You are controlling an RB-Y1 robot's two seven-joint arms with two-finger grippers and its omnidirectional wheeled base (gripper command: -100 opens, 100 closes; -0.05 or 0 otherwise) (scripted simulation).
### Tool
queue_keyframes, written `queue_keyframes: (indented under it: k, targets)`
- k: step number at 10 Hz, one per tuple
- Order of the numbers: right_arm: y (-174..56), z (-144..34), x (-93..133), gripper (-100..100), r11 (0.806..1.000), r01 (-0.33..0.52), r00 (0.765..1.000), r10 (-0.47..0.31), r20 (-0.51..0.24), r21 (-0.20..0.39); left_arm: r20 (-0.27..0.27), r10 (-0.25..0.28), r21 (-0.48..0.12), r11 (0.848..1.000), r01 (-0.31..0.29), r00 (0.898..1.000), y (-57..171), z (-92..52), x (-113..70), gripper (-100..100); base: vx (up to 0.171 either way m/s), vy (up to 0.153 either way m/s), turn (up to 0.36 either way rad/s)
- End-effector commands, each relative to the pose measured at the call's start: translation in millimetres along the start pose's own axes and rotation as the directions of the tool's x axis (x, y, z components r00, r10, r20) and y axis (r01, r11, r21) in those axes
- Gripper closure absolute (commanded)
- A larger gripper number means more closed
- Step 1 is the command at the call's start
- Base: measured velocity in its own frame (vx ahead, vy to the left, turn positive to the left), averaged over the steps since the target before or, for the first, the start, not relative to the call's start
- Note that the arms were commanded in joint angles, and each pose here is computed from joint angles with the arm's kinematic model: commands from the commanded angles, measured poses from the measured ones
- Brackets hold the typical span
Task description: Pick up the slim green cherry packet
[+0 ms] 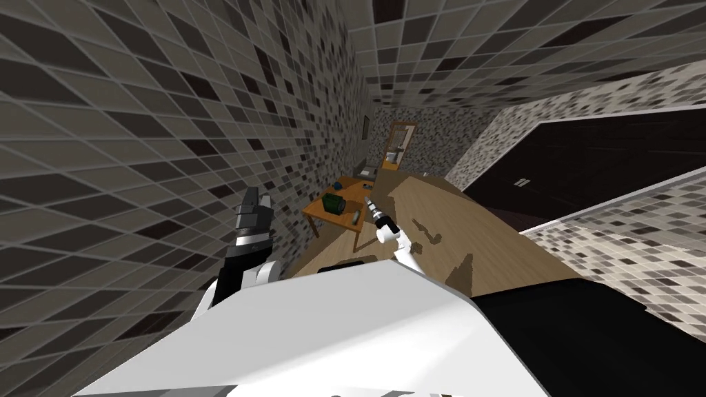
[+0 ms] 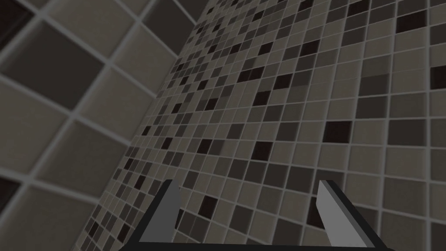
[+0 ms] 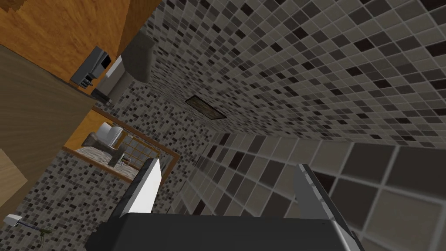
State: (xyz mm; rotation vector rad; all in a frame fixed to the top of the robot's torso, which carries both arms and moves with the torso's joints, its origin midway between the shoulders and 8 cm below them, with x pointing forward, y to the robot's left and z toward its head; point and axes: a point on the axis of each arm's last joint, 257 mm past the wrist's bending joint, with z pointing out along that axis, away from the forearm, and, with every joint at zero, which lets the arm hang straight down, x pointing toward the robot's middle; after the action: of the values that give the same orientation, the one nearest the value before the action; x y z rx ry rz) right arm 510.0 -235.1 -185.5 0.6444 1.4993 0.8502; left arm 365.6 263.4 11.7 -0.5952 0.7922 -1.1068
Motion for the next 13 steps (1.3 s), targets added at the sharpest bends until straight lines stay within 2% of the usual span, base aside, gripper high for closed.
queue_keyframes:
  k: [1,4,5,6,7,10,13]
  targets:
    - [-16.2,9.8,11.4,-100,0.998,0.031,0.999,-0.028,-0.045,0.047,0.0,0.0,0.0,1.0,0.0,1.0,0.0,0.0,0.0,0,-0.009,-0.012,0.216]
    - [-55.6,12.1,29.7,-100,0.987,0.061,0.992,-0.044,-0.119,0.148,0.0,0.0,0.0,1.0,0.0,1.0,0.0,0.0,0.0,0,-0.001,-0.01,0.146]
    - [-55.6,12.1,29.7,-100,0.987,0.061,0.992,-0.044,-0.119,0.148,0.0,0.0,0.0,1.0,0.0,1.0,0.0,0.0,0.0,0,0.002,-0.005,-0.02]
    - [-76.6,14.6,37.4,-100,0.977,0.091,0.985,-0.059,-0.163,0.195,0.0,0.0,0.0,1.0,0.0,1.0,0.0,0.0,0.0,0,0.006,-0.002,0.192]
    - [-83.3,12.8,41.0,-100,0.972,0.093,0.983,-0.055,-0.177,0.214,0.0,0.0,0.0,1.0,0.0,1.0,0.0,0.0,0.0,0,0.006,-0.009,0.134]
    - [-125.1,12.1,53.1,-100,0.939,0.156,0.96,-0.072,-0.27,0.306,0.0,0.0,0.0,1.0,0.0,1.0,0.0,0.0,0.0,0,0.013,-0.008,0.195]
    - [-169.5,-1.4,65.8,-100,0.894,0.198,0.937,-0.051,-0.347,0.402,0.0,0.0,0.0,1.0,0.0,1.0,0.0,0.0,0.0,0,0.019,-0.011,0.144]
